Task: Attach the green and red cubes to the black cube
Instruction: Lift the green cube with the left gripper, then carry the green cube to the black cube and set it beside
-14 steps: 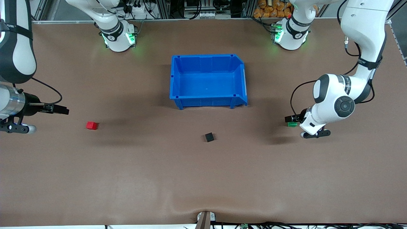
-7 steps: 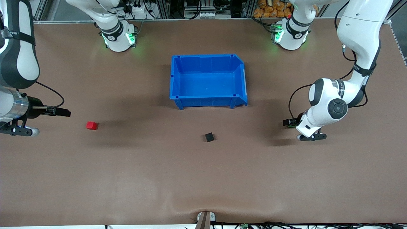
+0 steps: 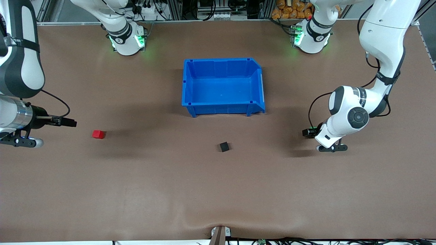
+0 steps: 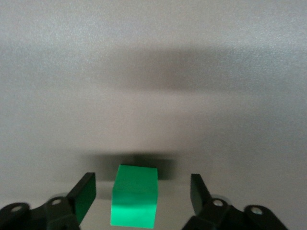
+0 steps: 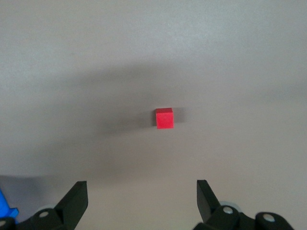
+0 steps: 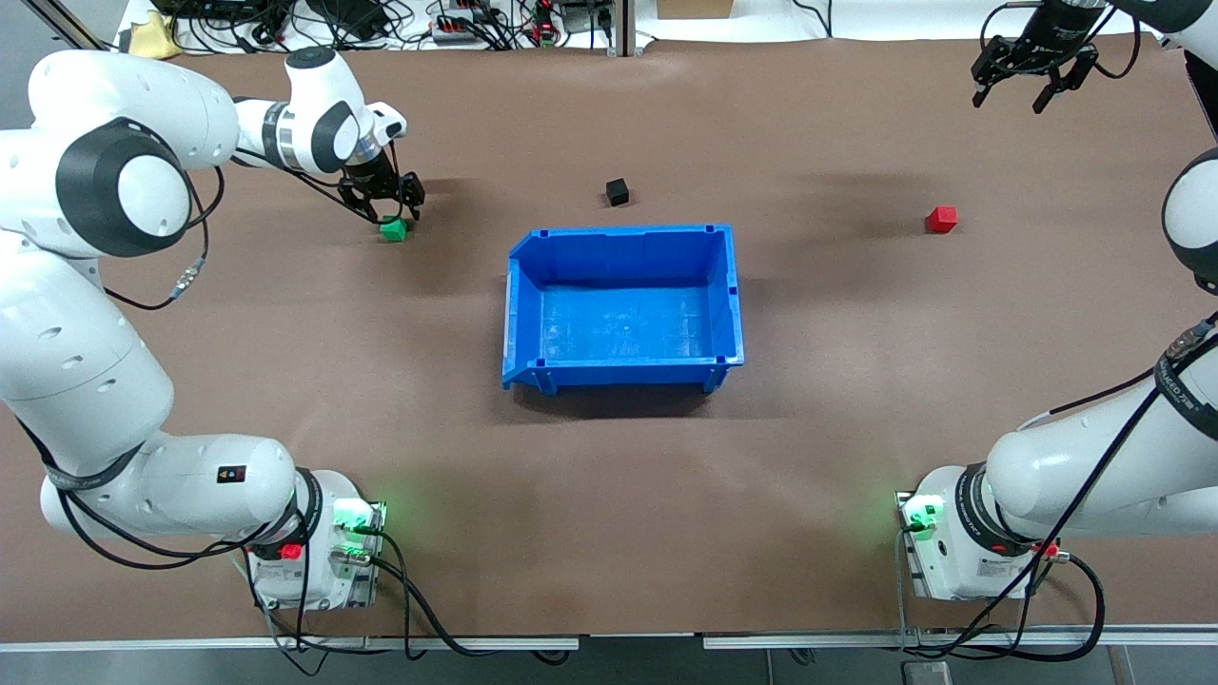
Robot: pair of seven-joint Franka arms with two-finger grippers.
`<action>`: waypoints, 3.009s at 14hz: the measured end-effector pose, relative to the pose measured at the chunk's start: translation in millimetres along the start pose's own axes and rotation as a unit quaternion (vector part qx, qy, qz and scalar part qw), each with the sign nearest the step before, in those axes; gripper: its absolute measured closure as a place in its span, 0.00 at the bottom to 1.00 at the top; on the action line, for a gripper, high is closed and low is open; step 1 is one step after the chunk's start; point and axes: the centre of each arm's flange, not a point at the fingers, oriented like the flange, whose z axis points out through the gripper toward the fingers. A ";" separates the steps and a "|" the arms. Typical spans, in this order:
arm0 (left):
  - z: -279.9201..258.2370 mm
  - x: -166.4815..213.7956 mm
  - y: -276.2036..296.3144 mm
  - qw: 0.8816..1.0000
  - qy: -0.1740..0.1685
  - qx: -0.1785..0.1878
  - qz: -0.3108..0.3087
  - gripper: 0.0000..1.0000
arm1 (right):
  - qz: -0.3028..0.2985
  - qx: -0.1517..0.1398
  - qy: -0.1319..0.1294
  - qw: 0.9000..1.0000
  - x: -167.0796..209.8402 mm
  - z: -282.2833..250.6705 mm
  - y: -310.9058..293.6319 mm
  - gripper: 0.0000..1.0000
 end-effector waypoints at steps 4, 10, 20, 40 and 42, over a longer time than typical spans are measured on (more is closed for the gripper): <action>7.4 -0.9 0.2 1.000 -0.003 0.008 0.010 0.24 | 0.002 0.000 0.004 1.000 5.5 16.7 1.7 0.00; 11.6 -1.5 0.2 1.000 -0.005 0.018 0.024 0.40 | 0.002 0.000 0.002 1.000 8.2 26.6 2.0 0.00; -0.4 7.5 6.6 1.000 0.011 0.017 0.021 0.60 | 0.011 -0.001 0.002 1.000 24.5 56.5 7.1 0.00; -60.9 28.0 263.3 0.854 -0.004 -0.076 -0.515 0.60 | 0.057 -0.003 -0.024 0.998 40.8 109.0 9.4 0.00; -50.4 31.7 265.1 0.820 -0.012 -0.076 -0.567 0.60 | 0.052 -0.003 -0.026 0.998 44.0 118.8 10.0 0.00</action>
